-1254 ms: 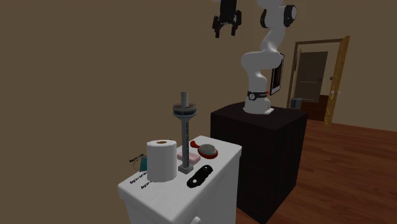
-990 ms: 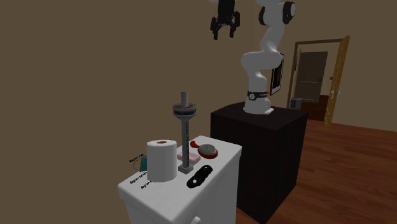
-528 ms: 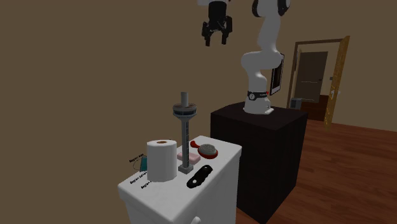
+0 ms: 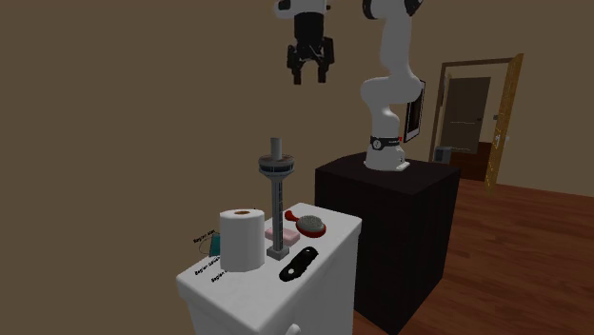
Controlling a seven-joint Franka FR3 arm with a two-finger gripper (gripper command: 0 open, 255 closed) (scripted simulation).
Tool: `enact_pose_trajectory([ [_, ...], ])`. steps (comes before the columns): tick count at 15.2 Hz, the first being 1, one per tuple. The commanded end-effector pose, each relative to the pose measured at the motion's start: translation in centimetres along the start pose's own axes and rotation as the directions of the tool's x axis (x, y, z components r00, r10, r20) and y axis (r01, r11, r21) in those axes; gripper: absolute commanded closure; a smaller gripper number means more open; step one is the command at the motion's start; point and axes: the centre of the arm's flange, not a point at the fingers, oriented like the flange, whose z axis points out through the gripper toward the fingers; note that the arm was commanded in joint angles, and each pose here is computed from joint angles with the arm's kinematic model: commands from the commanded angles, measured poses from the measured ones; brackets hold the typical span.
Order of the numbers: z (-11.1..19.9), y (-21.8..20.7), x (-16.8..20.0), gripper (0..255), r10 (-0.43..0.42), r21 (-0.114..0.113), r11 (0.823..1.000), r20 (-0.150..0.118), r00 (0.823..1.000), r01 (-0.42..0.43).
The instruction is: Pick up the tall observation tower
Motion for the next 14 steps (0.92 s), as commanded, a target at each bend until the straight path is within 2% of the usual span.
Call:
enact_pose_trajectory([
  [1,2.0,-0.8,2.4,0,0.008,-0.001,1.0,0.02,1.0,-0.008],
  [14,12.3,-4.6,17.6,0,0.061,-0.012,0.998,0.147,0.987,-0.059],
])
